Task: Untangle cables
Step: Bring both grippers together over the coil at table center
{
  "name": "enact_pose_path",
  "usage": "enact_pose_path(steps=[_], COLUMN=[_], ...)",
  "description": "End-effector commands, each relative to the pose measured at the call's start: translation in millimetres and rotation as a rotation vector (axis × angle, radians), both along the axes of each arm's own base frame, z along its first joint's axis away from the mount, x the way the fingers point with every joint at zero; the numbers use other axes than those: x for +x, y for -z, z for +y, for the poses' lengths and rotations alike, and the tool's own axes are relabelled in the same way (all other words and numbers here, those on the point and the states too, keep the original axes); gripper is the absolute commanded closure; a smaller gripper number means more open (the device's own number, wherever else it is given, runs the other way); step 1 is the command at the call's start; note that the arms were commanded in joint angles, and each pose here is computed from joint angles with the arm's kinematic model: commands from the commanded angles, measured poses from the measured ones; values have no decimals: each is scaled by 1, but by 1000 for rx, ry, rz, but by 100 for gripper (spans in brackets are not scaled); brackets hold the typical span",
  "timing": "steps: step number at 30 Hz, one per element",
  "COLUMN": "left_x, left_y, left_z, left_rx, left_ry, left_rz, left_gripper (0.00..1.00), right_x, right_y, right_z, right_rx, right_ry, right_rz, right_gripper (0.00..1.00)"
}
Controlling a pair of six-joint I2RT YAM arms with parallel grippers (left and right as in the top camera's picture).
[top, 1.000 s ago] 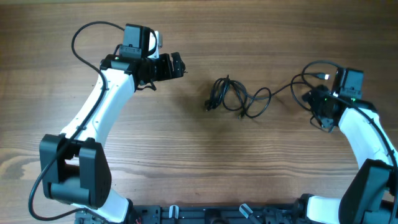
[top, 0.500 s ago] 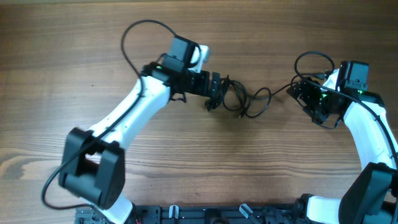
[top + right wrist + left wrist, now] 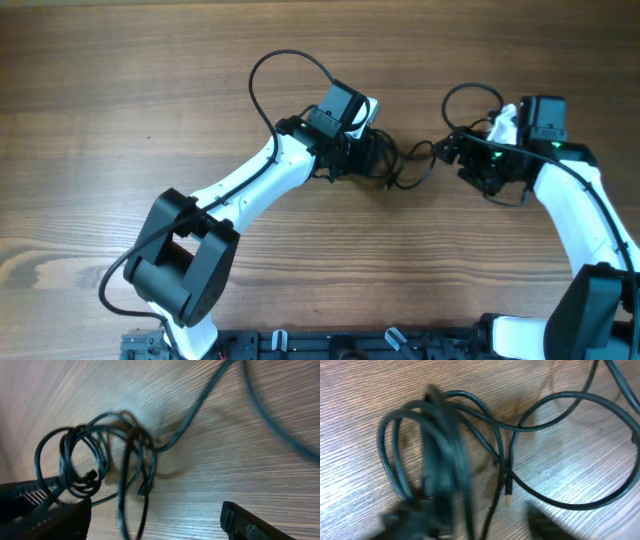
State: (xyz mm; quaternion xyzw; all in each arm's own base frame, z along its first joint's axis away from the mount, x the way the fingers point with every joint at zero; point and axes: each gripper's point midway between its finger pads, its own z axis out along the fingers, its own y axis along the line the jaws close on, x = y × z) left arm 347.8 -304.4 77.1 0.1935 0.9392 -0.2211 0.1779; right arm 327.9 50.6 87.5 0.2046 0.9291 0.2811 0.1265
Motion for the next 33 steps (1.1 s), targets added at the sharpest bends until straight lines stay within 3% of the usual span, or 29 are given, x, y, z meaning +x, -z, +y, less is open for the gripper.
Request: enact_pose_path(steps=[1, 4, 6, 8, 9, 10, 16, 21, 24, 28, 33], left_x=[6, 10, 13, 15, 15, 15, 5, -33, -58, -70, -70], left_y=[14, 18, 19, 20, 20, 20, 20, 9, -8, -27, -33], left_z=[13, 23, 30, 32, 32, 32, 23, -5, -20, -28, -30], left_rx=[69, 123, 159, 174, 173, 172, 133, -5, -127, -214, -230], left_ry=[-37, -66, -87, -96, -96, -95, -23, 312, 470, 550, 556], left_rz=[-12, -31, -49, -59, -59, -58, -29, 12, 36, 25, 11], left_gripper=[68, 71, 88, 92, 81, 60, 26, 18, 19, 22, 18], right_x=[-3, -6, -7, -8, -8, -7, 2, 14, 20, 26, 32], right_y=[-9, -9, -10, -11, -12, -13, -23, -33, -37, -36, -26], right_z=[27, 41, 51, 60, 66, 71, 97, 108, 109, 110, 118], right_rx=[18, 26, 29, 36, 42, 45, 78, 111, 122, 142, 197], right_ry=[-95, -119, -144, -153, -157, -165, -186, -164, -142, -111, -100], right_rz=[-33, -24, -27, -24, -28, -35, -92, -142, -162, -156, -118], right_gripper=[15, 15, 15, 15, 15, 15, 15, 15, 15, 15, 15])
